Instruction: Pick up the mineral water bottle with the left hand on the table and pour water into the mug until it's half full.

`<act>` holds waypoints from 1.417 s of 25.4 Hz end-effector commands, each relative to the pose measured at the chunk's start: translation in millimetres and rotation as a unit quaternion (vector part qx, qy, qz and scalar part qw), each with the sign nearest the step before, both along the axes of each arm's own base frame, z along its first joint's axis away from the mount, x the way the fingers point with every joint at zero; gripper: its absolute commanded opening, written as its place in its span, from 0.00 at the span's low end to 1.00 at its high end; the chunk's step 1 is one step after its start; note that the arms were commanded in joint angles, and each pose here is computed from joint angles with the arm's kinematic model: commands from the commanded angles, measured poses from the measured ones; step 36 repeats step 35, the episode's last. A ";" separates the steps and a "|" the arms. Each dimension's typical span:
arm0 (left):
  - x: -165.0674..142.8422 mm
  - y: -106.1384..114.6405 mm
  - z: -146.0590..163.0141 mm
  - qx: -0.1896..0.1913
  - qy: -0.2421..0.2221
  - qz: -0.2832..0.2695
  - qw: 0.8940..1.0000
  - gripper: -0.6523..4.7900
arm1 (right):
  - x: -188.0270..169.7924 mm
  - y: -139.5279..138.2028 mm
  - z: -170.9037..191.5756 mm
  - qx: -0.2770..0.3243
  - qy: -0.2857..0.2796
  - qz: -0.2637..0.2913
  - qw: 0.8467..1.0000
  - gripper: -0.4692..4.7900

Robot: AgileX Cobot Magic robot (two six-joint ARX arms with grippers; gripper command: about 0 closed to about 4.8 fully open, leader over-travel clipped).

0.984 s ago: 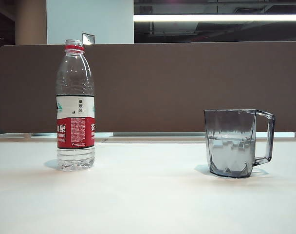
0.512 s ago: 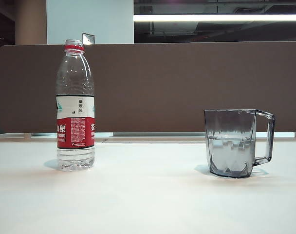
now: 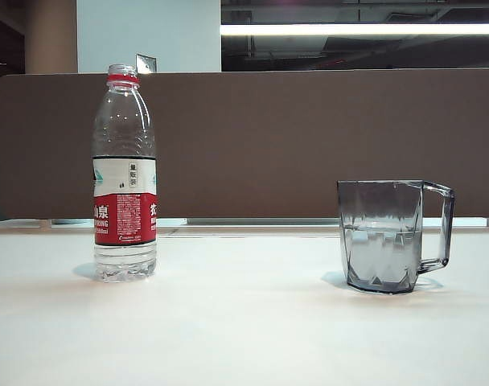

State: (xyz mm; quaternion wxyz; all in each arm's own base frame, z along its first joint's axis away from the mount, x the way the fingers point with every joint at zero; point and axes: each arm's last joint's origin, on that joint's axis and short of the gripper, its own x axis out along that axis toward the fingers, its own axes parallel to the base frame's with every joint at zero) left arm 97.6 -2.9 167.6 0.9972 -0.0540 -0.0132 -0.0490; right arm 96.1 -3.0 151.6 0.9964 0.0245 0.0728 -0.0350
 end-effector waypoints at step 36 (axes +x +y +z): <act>-0.4 0.0 3.1 -0.001 -0.009 -0.001 1.000 0.11 | 0.6 0.1 20.8 -0.003 -0.106 0.000 0.994 0.09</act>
